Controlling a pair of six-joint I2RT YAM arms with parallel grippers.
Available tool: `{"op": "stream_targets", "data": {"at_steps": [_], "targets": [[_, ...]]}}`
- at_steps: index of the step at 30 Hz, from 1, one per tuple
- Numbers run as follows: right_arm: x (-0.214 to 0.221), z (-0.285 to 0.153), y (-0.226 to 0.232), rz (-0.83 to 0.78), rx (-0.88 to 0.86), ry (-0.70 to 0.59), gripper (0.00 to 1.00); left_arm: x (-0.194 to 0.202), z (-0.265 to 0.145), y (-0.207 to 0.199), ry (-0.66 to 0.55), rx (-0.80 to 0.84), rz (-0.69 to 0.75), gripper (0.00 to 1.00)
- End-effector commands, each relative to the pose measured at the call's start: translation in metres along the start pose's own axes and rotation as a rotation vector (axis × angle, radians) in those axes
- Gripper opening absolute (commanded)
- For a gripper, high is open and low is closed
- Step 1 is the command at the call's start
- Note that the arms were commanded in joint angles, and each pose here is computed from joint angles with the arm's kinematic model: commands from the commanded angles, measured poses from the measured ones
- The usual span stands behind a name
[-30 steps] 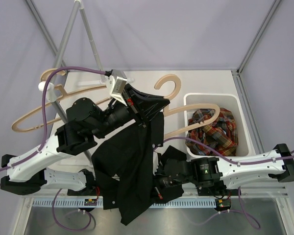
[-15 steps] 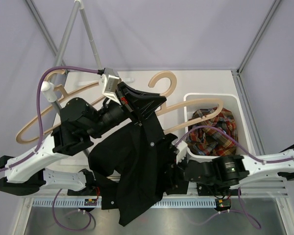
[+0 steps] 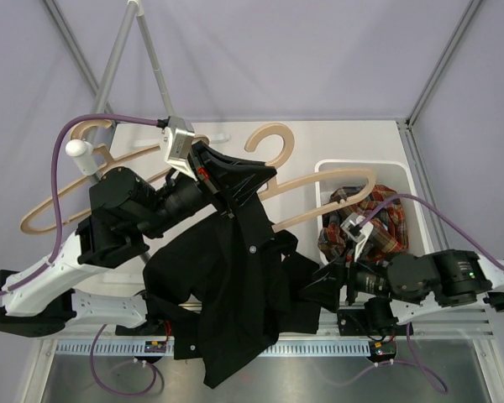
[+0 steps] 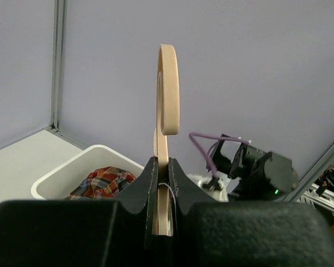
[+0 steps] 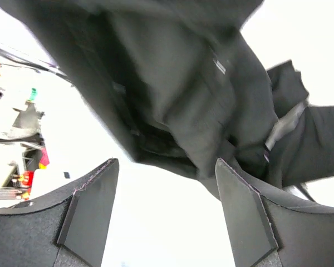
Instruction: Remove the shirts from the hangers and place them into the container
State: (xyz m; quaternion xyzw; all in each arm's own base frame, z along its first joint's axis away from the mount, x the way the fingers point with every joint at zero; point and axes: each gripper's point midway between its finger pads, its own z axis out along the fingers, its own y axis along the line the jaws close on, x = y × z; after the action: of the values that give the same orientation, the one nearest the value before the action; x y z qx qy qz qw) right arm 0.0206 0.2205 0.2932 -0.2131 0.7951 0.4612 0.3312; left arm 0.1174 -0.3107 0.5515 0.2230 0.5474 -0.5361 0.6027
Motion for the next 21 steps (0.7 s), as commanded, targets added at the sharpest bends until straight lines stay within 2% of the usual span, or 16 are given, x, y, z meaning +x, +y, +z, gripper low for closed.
{"op": "stream_targets", "data": {"at_steps": [1, 3, 8, 9, 10, 12, 16, 18, 21], "targets": [[-0.047, -0.023, 0.029, -0.08, -0.086, -0.099, 0.79, -0.029, -0.004, -0.009, -0.059, 0.027, 0.018, 0.0], [-0.074, -0.037, 0.052, -0.105, -0.149, -0.148, 0.79, -0.02, -0.003, -0.005, -0.03, 0.012, 0.023, 0.0], [-0.127, -0.049, 0.07, -0.306, -0.095, -0.254, 0.83, -0.008, -0.002, -0.001, 0.012, -0.001, 0.026, 0.0], [-0.148, -0.061, 0.075, -0.322, -0.092, -0.31, 0.84, -0.006, -0.002, -0.001, 0.022, 0.0, 0.025, 0.0], [-0.156, -0.061, 0.076, -0.418, -0.072, -0.331, 0.84, -0.004, -0.002, -0.002, 0.029, 0.003, 0.024, 0.0], [-0.186, -0.077, 0.079, -0.455, -0.051, -0.426, 0.83, 0.001, -0.001, -0.005, 0.054, 0.018, 0.017, 0.0], [-0.222, -0.105, 0.076, -0.584, -0.011, -0.569, 0.61, 0.008, -0.002, -0.011, 0.093, 0.052, 0.001, 0.0], [-0.23, -0.117, 0.066, -0.595, 0.026, -0.593, 0.59, 0.009, -0.005, -0.015, 0.104, 0.069, -0.006, 0.0], [-0.226, -0.125, 0.049, -0.64, 0.065, -0.586, 0.6, 0.006, -0.011, -0.022, 0.111, 0.104, -0.02, 0.0]]}}
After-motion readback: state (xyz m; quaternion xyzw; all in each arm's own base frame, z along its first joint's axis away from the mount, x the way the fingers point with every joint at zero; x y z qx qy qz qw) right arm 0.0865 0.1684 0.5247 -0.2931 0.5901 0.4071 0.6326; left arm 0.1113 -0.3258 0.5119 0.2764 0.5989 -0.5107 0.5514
